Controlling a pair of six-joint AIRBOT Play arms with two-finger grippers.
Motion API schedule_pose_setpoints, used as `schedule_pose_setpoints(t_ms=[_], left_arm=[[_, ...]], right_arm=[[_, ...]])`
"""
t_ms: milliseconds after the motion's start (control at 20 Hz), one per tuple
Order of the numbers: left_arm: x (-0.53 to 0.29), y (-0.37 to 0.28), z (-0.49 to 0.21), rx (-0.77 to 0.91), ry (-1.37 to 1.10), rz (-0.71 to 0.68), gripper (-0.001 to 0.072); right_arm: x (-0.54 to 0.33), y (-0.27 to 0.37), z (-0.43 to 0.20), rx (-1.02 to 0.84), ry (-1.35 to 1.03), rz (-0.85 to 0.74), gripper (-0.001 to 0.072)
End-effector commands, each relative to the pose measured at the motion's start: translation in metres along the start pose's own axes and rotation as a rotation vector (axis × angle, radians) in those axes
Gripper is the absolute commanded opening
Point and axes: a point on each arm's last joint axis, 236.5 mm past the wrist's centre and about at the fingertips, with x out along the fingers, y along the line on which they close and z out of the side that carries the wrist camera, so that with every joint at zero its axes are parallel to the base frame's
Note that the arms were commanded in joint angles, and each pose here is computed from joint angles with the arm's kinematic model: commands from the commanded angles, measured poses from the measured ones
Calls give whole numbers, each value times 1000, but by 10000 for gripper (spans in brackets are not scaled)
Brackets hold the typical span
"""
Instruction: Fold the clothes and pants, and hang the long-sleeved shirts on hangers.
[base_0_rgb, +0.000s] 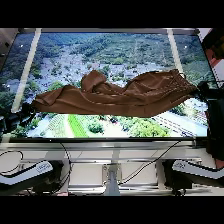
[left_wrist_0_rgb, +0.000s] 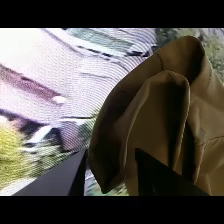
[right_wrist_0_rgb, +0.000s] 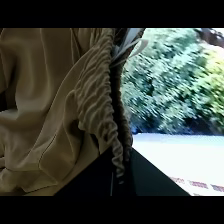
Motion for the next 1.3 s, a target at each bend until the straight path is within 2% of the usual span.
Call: schedule_pose_setpoints(t_ms=[0,50,450,600,750,850,1000,1250], left_arm=[[5,6,-1,-10,6,12,79],[5,4,4,-9,-11,10,19],[-50,-98,114,110,-233,-172,18],[-66,-118,130,145,-265,-204,18],[-64,-119,119,166,-216,-207,18],[-62,-113,109,206,-175,-183,17],[-62,-98,96,304,-122,-108,16],[-72,-36,80,560,1,164,15]], right_arm=[[0,1,0,0,-1,2,30],[0,2,1,-4,-2,9,30],[-31,24,34,-23,-96,15,29],[-55,13,43,-54,-105,-95,28],[-70,-15,14,-86,32,-239,28],[-76,-35,-14,-81,159,-320,28],[-78,-47,-41,-81,274,-353,28],[-67,-66,-78,-39,412,-380,28]])
